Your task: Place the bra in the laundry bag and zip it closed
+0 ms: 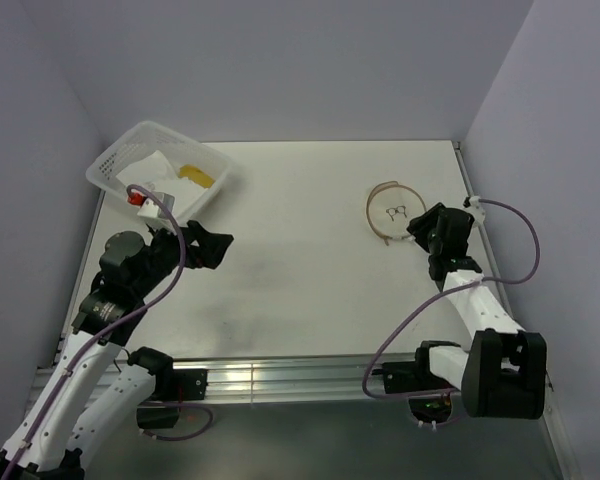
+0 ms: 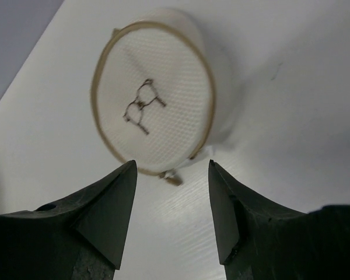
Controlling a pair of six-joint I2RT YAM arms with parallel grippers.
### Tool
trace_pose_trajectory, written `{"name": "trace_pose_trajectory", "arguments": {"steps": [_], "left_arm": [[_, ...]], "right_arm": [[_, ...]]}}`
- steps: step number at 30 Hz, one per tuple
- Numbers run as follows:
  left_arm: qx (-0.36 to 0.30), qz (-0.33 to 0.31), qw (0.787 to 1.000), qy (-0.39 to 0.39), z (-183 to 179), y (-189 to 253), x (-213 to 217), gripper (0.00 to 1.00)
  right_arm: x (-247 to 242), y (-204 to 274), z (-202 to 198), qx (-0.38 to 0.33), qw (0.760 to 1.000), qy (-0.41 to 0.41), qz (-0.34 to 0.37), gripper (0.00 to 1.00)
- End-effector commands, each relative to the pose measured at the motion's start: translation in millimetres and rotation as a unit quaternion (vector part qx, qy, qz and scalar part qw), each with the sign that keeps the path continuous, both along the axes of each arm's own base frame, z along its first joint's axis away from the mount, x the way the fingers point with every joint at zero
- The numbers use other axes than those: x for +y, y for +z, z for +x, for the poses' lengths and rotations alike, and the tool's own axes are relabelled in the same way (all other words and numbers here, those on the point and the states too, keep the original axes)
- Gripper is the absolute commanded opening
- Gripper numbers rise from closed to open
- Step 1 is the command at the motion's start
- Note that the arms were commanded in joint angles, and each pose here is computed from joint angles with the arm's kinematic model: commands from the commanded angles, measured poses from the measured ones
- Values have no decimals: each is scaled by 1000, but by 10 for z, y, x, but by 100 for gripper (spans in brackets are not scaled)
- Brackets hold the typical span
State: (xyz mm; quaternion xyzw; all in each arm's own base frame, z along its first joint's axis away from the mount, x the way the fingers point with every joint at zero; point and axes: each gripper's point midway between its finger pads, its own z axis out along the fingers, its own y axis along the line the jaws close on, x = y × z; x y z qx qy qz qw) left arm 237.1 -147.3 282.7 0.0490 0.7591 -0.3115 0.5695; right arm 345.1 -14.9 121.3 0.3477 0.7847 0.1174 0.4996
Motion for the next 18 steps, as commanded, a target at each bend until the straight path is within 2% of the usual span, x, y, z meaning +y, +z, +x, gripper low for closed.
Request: {"name": "trace_pose_trajectory", "arguments": {"steps": [1,2,6,8,18], "left_arm": [[-27,-16,999,15,62,226,63,99],[-23,-15,999,17,80,200,69,99],[1,-10,1000,-9,110,61,-35,99],[2,-8,1000,-15,119,54,-60,99],[11,-8,999,-40,119,0,-154,99]], "right_arm": [[-275,-18,153,2,999,-37,-13,60],[-288,76,271,-14,999,-32,-14,61],[-382,-216,537,37,999,-20,2,60],[-376,-230,641,30,999,-12,12,61],[-415,-360,795,36,998,-10,51,56]]}}
